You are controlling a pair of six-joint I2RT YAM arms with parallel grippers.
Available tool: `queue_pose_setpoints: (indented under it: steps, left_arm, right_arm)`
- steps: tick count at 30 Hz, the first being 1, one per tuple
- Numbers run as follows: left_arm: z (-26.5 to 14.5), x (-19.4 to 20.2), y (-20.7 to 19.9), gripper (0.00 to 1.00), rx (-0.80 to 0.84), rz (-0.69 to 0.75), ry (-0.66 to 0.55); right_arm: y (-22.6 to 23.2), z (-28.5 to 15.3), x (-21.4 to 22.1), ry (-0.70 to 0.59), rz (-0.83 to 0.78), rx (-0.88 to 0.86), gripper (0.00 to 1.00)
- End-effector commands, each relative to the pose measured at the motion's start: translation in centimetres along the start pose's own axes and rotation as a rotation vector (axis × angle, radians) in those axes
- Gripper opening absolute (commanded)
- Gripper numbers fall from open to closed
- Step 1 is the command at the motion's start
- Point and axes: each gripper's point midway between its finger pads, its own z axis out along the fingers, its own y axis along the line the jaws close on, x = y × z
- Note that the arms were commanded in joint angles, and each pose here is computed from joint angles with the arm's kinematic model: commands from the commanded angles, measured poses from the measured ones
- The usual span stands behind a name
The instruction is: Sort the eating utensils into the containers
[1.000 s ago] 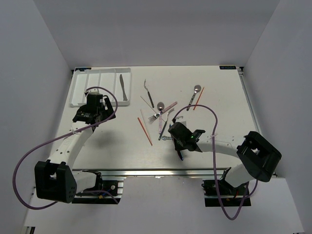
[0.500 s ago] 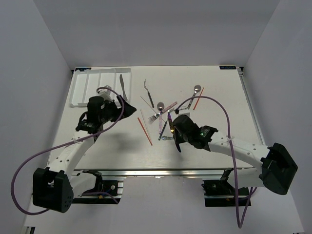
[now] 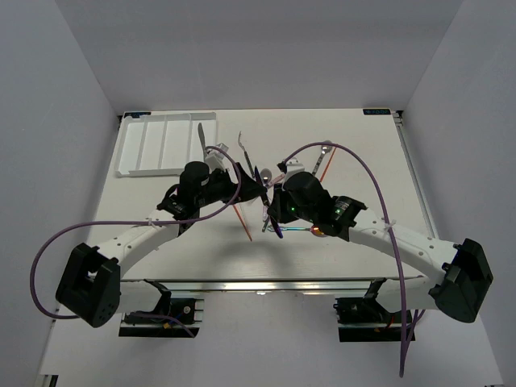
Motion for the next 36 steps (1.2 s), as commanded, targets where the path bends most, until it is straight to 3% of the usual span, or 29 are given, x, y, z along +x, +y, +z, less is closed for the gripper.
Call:
queue_pose_setpoints:
  steps: [1,6,7,8,9,11,12,14,15,16,21,23,25,26,28,30,31,33,36]
  left_arm:
    - [0.6,-1.3,-2.0,0.88,0.058,0.012,-0.039]
    - [1.3,-1.5,-2.6,0.52,0.081,0.002,-0.042]
    - [1.6,-1.4,-2.4,0.24,0.081,-0.002,-0.038]
    - [1.7,-1.5,-2.4,0.09,0.079,-0.003,-0.036]
    - [1.8,-2.0,-2.6,0.0,0.076,0.0,-0.045]
    - [2.1,-2.0,-1.8,0.0,0.028,0.02,-0.03]
    - [2.2,-3.4,-1.6,0.0,-0.015,0.037,-0.071]
    - [2.1,-4.2,1.2,0.0,-0.186,0.086,-0.081]
    - [1.0,-4.9,4.8,0.0,-0.389,0.115,-0.099]
    - [0.7,-7.6,4.8,0.0,-0.454,0.135,-0.159]
    - [-0.7,-15.0,11.9,0.0,-0.766,0.159,-0.213]
    - [-1.2,-19.4,12.0,0.0,-0.803,0.196,-0.25]
    - [-0.8,-21.5,15.8,0.0,-0.867,0.203,-0.222]
    - [-1.1,-24.8,15.0,0.0,-0.877,0.233,-0.288]
    - [0.1,-26.2,18.4,0.0,-0.922,0.278,-0.247]
    - [0.4,-30.3,17.8,0.0,-0.916,0.314,-0.308]
    - [1.8,-29.8,20.2,0.0,-0.931,0.329,-0.255]
    - [2.3,-32.2,20.3,0.0,-0.921,0.355,-0.292]
    - [3.5,-32.5,23.2,0.0,-0.924,0.359,-0.277]
  right_arm:
    - [3.3,-1.1,-3.0,-0.079,-0.003,-0.134,0.0]
    - [4.4,-0.7,-3.1,-0.071,-0.005,-0.187,0.0]
    - [4.6,-0.6,-3.1,-0.073,-0.007,-0.197,0.0]
    - [4.7,-0.4,-3.1,-0.071,-0.007,-0.195,0.0]
    - [4.6,-0.3,-3.3,-0.076,-0.009,-0.191,0.0]
    - [3.8,-0.1,-3.7,-0.103,-0.008,-0.149,0.0]
    - [3.0,0.1,-3.5,-0.108,-0.008,-0.117,0.37]
    - [0.7,-0.3,-4.1,-0.155,0.007,-0.018,0.74]
    - [-0.3,-0.5,-4.2,-0.169,0.014,0.022,0.89]
    - [-1.6,-0.5,-3.7,-0.169,0.018,0.06,0.89]
    - [-6.4,-2.1,-4.2,-0.212,0.049,0.177,0.89]
    - [-7.4,-2.6,-3.9,-0.215,0.047,0.188,0.89]
    - [-7.8,-2.8,-3.6,-0.213,0.046,0.192,0.89]
    - [-8.2,-2.8,-3.2,-0.206,0.044,0.194,0.89]
    - [-8.3,-2.9,-2.9,-0.2,0.035,0.19,0.89]
    - [-8.4,-2.9,-2.3,-0.192,0.028,0.18,0.89]
    - [-8.5,-2.8,-2.1,-0.189,0.026,0.178,0.89]
    - [-8.7,-2.5,-1.6,-0.176,0.018,0.178,0.89]
    - [-8.9,-2.1,-1.2,-0.158,0.005,0.184,0.89]
